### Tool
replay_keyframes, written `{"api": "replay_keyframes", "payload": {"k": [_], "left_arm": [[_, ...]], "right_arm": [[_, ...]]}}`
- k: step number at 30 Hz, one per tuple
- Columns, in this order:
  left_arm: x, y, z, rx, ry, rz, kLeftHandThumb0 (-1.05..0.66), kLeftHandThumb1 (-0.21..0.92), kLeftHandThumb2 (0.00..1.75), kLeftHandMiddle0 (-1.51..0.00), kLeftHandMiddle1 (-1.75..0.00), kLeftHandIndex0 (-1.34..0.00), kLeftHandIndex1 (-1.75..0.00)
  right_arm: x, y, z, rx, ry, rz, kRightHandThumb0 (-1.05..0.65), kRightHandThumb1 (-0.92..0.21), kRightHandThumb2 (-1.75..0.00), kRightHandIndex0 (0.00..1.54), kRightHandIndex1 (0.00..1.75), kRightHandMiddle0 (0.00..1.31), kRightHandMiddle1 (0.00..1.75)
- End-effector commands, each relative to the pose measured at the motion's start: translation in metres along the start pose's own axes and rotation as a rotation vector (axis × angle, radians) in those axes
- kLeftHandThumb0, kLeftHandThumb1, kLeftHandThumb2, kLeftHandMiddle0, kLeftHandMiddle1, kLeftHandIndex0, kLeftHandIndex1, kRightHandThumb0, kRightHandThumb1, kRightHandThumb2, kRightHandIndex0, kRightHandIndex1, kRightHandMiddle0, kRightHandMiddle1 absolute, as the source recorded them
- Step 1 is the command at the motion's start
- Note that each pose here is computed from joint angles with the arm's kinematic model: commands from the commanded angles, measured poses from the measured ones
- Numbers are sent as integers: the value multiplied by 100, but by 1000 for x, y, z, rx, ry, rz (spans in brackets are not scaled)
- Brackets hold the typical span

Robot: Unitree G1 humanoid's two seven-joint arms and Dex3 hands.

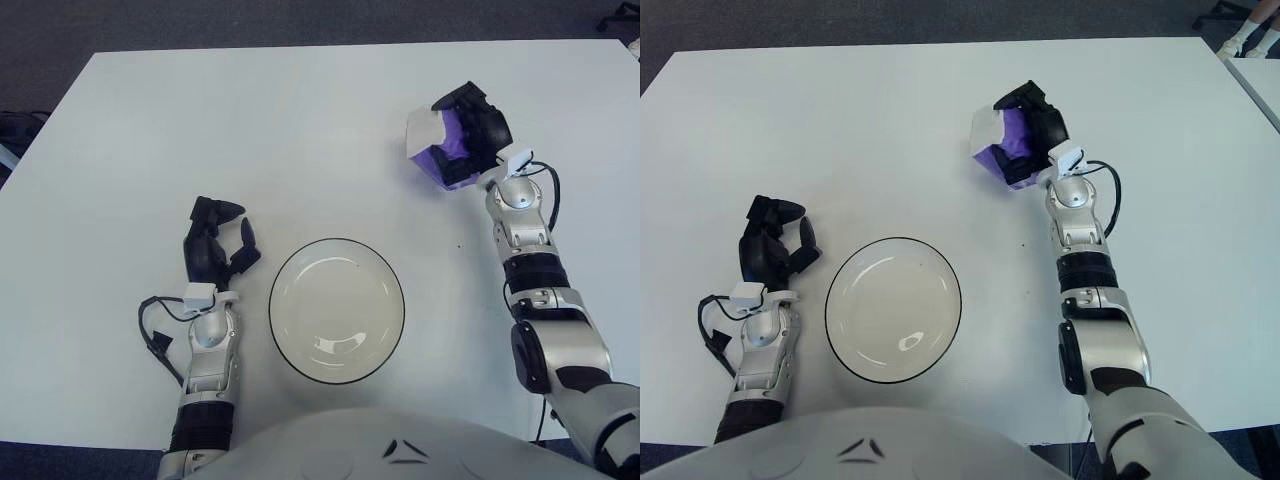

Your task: Put the tissue paper into the plate.

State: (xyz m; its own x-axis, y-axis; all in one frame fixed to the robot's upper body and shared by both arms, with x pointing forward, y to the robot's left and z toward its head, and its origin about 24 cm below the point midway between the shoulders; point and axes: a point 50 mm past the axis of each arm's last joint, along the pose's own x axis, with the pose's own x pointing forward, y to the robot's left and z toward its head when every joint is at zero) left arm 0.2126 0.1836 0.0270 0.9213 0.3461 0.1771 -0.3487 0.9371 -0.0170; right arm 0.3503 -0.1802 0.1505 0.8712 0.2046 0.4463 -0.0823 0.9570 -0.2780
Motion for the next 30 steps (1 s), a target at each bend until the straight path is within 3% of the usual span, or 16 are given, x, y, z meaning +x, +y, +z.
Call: {"api": "replay_keyframes", "payload": {"k": [1,7,18,22,25,28,30], "left_arm": [[-28,15,-39,91,211,9,-42,50,109,-73,-175,-46,-175],[-28,14,-40,90,212,8,-42,51,109,-72,-175,-46,-175],[-27,12,-39,93,211,9,-42,52,108,-74,-175,-45,-175],[-25,12,-39,86,210,8,-42,52,108,-75,-175,-45,-175],[-25,12,-39,85,209,8,-42,52,108,-75,-175,-45,-175],[-24,12,-39,84,211,6,-42,52,108,-76,-175,-45,-175],[-24,11,-39,84,211,5,-42,52,108,-76,-175,-45,-175]], "right_arm": [[0,4,18,19,-129,1,0,9,-173,97,159,68,175],[-3,23,42,-7,-251,32,0,10,-174,97,162,70,175],[-17,47,69,-39,-393,148,0,8,-175,91,169,69,175],[-31,69,76,-33,-469,273,0,8,-175,91,169,69,175],[-34,70,77,-25,-476,304,0,9,-175,93,166,70,175],[-43,76,80,34,-459,504,0,10,-175,96,162,70,175],[-46,78,81,61,-453,563,0,11,-175,98,159,70,175]]}}
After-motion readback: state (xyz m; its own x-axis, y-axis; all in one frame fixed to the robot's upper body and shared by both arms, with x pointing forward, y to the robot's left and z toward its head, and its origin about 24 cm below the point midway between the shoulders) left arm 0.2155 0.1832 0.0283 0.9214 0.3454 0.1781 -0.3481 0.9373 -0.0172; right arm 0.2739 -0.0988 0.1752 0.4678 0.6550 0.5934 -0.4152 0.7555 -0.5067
